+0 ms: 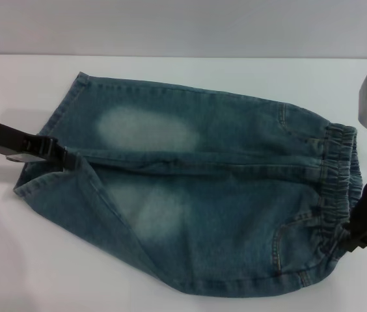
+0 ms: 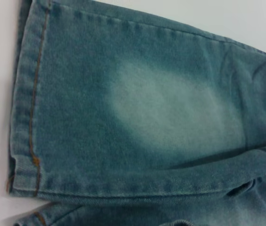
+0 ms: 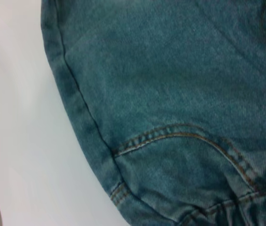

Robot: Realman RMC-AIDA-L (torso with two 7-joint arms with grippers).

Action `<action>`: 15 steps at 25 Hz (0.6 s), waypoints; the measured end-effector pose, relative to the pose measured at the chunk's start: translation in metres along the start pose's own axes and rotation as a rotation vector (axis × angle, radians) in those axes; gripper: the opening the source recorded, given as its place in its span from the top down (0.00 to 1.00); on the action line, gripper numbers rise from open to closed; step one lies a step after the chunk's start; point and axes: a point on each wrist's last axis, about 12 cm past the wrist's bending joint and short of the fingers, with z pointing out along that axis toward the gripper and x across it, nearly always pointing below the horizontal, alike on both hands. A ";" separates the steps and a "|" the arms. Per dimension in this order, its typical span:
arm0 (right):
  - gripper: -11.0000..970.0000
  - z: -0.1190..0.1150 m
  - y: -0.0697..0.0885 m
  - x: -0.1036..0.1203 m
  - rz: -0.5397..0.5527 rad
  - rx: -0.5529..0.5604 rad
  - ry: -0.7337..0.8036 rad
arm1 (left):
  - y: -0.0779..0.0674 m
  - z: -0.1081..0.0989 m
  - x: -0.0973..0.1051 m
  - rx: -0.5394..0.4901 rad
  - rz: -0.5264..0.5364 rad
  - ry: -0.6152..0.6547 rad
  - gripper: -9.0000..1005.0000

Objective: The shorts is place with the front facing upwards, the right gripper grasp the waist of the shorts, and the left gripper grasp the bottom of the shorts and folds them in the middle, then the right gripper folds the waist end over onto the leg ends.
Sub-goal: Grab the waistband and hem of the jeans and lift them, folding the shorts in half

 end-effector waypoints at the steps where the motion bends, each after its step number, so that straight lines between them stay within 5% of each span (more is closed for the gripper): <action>1: 0.66 0.000 0.000 0.000 0.001 -0.001 0.001 | 0.000 0.000 0.000 0.000 -0.001 -0.002 0.85; 10: 0.99 0.000 0.001 0.004 -0.002 -0.006 -0.017 | 0.003 -0.004 -0.003 -0.007 -0.017 -0.034 0.84; 15: 0.99 -0.006 0.002 0.009 0.004 -0.018 -0.066 | 0.007 -0.008 -0.007 -0.025 -0.035 -0.077 0.84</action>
